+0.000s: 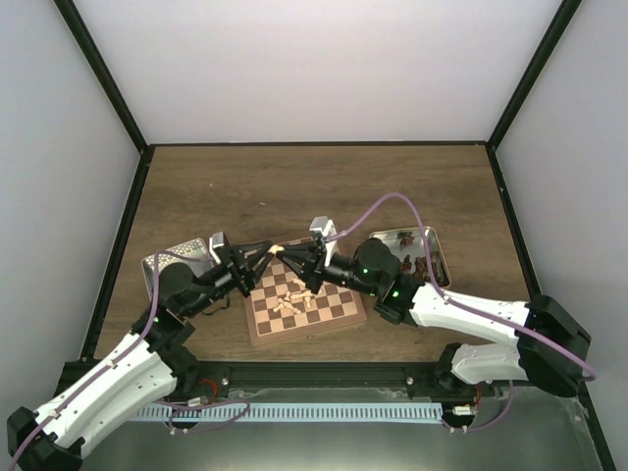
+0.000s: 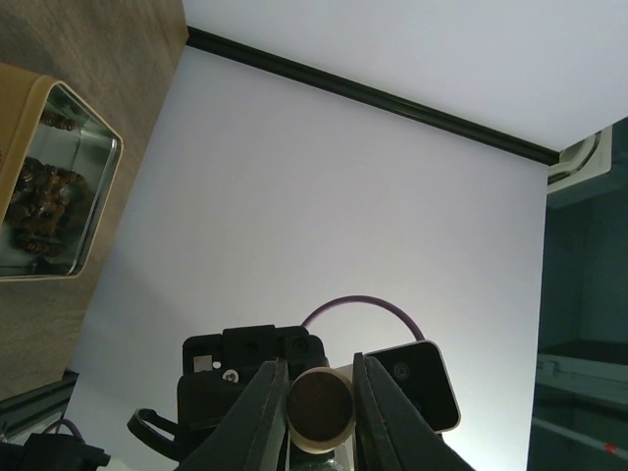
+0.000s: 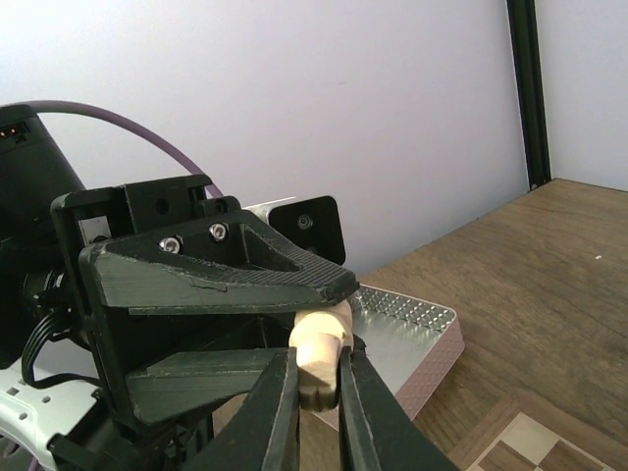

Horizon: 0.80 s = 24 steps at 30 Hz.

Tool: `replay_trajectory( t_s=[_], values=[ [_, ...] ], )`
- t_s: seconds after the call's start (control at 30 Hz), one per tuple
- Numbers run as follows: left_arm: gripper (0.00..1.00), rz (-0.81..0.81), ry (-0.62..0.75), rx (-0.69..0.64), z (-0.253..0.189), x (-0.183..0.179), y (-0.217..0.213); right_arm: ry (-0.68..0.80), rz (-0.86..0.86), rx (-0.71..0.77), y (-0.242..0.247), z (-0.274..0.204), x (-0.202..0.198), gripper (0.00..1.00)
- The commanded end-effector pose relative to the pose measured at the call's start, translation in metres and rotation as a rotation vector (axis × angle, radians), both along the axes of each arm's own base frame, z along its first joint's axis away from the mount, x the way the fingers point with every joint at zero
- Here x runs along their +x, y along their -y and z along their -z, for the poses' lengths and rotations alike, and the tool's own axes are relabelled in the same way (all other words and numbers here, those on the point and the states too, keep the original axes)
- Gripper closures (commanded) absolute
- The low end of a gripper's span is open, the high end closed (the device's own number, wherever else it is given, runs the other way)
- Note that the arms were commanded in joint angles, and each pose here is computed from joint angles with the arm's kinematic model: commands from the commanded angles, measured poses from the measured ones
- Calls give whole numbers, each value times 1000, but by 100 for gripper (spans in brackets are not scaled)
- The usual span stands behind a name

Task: Set up the chess pieces on the board
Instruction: Place the chess piece on the chessboard.

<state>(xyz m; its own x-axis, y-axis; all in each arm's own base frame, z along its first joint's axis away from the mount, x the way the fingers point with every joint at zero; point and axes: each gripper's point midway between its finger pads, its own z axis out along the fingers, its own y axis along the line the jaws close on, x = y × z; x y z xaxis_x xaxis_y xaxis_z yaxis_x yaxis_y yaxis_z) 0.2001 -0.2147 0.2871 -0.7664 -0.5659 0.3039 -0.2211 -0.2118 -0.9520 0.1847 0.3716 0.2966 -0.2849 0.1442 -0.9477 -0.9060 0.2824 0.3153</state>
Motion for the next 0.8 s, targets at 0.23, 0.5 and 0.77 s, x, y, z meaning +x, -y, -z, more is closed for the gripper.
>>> replay_trajectory(
  t_s=[0.23, 0.5, 0.77],
  values=[
    [50, -106, 83, 182, 3, 6, -18, -162, 131, -44, 2, -11, 22, 99],
    [27, -282, 339, 802, 19, 13, -76, -397, 327, -400, 13, 56, 49, 99],
    [24, -411, 565, 1204, -10, 0, -134, -432, 382, -609, -5, 89, 70, 99]
  ],
)
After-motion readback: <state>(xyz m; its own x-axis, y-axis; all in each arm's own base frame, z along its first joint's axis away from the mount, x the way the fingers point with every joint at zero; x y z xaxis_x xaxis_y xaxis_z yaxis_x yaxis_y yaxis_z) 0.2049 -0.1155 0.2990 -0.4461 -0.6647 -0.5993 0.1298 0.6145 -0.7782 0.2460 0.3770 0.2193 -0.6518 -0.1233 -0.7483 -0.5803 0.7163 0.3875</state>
